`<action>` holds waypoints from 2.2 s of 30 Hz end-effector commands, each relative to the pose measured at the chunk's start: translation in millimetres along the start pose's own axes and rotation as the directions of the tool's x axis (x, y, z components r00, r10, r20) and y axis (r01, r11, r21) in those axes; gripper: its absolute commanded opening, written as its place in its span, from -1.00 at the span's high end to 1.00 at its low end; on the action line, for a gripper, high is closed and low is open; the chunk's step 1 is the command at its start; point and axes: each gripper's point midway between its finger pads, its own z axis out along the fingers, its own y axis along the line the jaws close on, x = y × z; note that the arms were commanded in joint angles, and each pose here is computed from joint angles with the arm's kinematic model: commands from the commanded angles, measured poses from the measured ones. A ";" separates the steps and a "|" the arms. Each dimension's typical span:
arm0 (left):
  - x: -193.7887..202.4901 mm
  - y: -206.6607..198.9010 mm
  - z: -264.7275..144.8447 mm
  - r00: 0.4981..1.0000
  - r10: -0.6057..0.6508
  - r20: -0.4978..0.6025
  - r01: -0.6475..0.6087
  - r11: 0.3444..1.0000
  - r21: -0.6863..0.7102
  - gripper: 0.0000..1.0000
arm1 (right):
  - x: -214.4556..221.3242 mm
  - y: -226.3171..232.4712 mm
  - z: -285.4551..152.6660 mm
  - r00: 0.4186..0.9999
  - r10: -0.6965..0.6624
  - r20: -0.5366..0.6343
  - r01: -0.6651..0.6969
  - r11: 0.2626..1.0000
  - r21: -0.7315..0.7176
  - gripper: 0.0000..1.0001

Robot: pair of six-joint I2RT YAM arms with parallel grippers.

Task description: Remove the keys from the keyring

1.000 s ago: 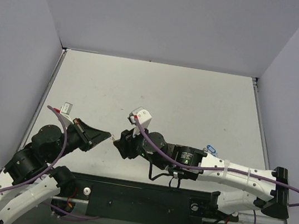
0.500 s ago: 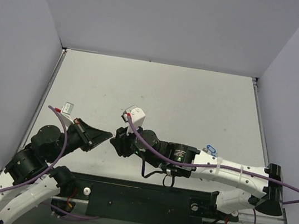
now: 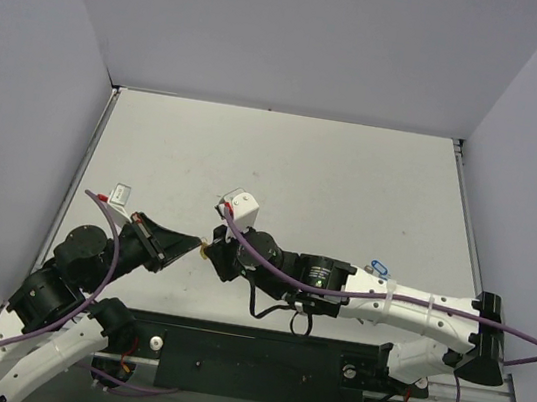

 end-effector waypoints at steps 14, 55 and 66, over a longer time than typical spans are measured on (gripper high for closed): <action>-25.0 9.4 -21.2 0.949 0.308 0.060 -0.298 0.945 -0.135 -0.40 | 14.9 -47.1 -52.6 0.999 0.047 -0.003 -0.046 0.991 0.124 1.00; -85.0 73.5 0.3 0.694 0.719 0.004 -0.631 0.612 -0.477 -0.52 | 72.0 -233.4 -168.0 0.898 0.439 0.022 -0.350 0.685 0.639 1.00; -86.4 73.5 -0.2 0.696 0.718 0.013 -0.627 0.616 -0.477 -0.50 | 69.8 -282.7 -209.2 0.832 0.555 0.010 -0.335 0.487 0.807 1.00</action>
